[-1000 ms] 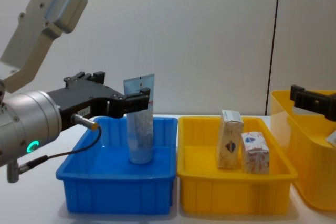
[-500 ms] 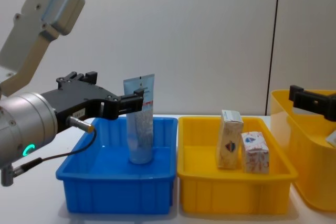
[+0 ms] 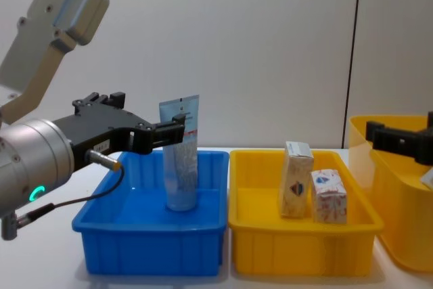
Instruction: Bimanual collaborative sorting of washing and personal care products
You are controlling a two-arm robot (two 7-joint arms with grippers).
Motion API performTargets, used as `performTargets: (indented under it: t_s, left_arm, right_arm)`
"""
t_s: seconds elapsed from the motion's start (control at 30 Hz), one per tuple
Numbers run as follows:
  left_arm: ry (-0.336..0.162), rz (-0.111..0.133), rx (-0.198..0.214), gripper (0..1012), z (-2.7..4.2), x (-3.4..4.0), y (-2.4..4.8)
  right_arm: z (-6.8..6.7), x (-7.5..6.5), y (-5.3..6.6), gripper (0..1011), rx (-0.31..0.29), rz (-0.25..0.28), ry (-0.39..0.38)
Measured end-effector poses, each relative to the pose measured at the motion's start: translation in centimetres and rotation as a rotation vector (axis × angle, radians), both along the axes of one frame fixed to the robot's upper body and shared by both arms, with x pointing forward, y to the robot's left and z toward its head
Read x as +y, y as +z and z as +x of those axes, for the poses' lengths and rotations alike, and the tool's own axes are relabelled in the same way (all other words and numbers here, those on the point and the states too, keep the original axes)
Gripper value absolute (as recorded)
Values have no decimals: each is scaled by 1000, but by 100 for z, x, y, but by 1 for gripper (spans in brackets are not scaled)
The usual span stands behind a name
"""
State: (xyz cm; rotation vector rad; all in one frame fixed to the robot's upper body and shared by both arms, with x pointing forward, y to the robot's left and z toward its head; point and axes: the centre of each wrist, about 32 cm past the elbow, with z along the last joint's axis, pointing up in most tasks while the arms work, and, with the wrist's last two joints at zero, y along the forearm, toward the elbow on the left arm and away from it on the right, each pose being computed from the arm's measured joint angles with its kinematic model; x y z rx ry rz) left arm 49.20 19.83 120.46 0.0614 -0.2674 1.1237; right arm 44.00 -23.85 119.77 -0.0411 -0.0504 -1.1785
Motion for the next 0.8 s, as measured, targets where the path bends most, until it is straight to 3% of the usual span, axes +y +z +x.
performTargets:
  t_s: [0.4,0.8]
  left_arm:
    - [0,0,0,1001,0,1,-2]
    - [0,0,0,1001,0,1,-2]
  right_arm:
    - [-8,60,0,1003,59,-90,13]
    - [83,273,-119,1003,99,-171,-15]
